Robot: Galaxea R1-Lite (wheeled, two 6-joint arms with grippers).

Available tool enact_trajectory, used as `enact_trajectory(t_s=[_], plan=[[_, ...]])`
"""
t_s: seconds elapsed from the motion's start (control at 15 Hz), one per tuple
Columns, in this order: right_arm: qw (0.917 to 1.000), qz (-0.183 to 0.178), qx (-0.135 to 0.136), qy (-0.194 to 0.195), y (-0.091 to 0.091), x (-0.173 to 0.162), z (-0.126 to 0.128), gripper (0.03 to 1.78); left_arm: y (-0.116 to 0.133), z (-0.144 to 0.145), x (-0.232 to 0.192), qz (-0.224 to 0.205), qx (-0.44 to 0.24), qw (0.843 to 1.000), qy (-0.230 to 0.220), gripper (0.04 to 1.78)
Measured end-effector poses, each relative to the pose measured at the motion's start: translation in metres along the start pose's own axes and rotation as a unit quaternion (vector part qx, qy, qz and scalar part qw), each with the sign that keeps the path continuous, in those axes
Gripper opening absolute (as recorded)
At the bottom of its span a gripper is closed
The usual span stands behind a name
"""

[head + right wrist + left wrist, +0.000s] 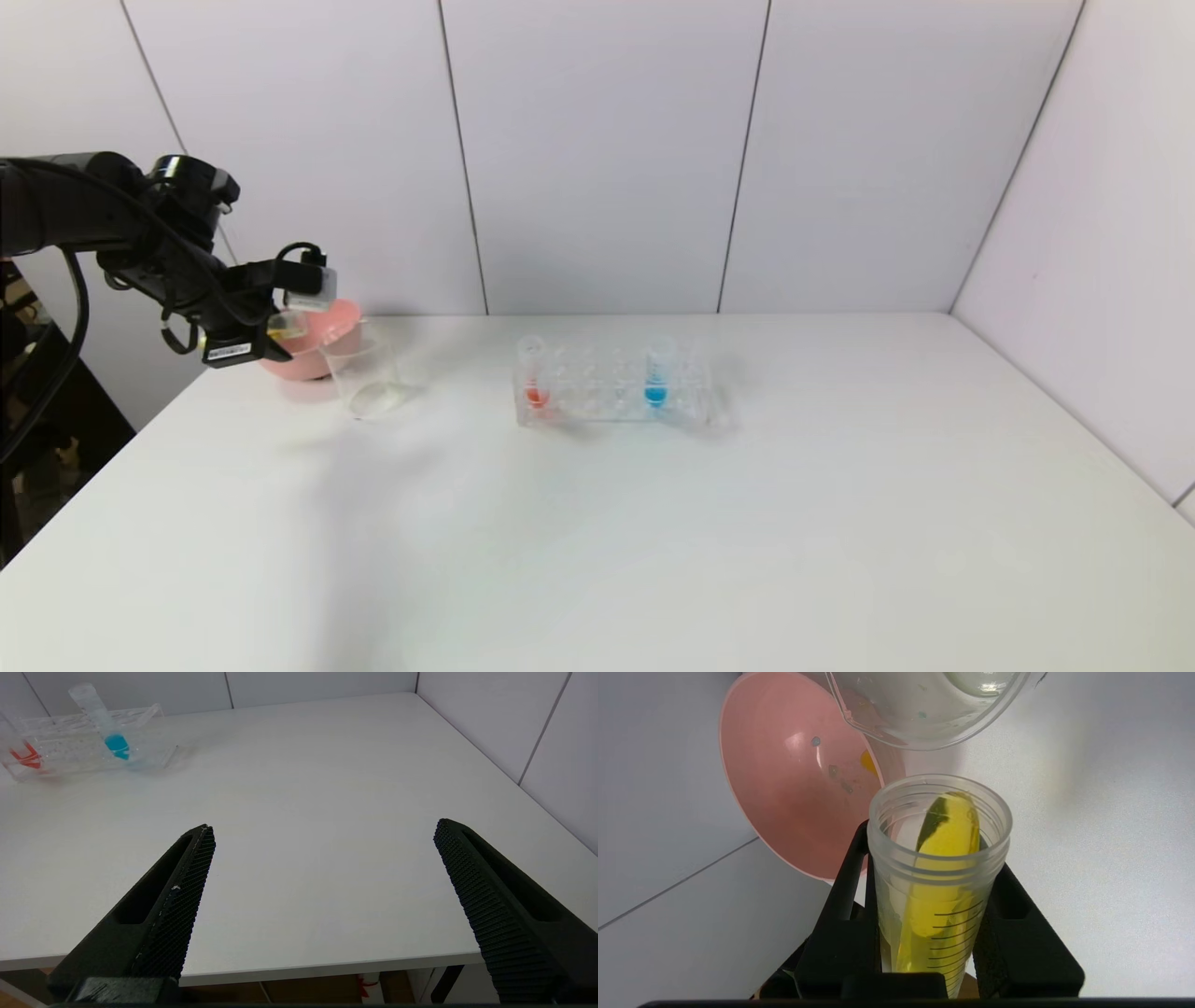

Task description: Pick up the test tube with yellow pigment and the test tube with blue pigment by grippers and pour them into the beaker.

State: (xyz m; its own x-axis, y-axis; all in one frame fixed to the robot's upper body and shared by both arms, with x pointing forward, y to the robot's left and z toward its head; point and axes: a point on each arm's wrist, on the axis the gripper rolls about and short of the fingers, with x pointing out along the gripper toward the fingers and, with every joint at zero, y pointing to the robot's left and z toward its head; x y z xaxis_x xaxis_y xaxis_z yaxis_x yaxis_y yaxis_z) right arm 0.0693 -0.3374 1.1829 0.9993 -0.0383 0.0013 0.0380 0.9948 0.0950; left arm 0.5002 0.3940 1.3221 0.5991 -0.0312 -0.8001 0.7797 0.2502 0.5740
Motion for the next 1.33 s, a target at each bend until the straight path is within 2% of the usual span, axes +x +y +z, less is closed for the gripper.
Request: enact_trajectory(t_s=[0.67,1.33], plan=[[1.0,0.0,0.0,0.0,0.0,0.0,0.0,1.71,-0.002,0.01,0.01,-0.001,-0.034,0.999,0.036,0.54],[1.0,0.0,0.0,0.0,0.0,0.0,0.0,1.71,-0.003,0.017,0.012,0.003,-0.027,0.998,0.06,0.54]])
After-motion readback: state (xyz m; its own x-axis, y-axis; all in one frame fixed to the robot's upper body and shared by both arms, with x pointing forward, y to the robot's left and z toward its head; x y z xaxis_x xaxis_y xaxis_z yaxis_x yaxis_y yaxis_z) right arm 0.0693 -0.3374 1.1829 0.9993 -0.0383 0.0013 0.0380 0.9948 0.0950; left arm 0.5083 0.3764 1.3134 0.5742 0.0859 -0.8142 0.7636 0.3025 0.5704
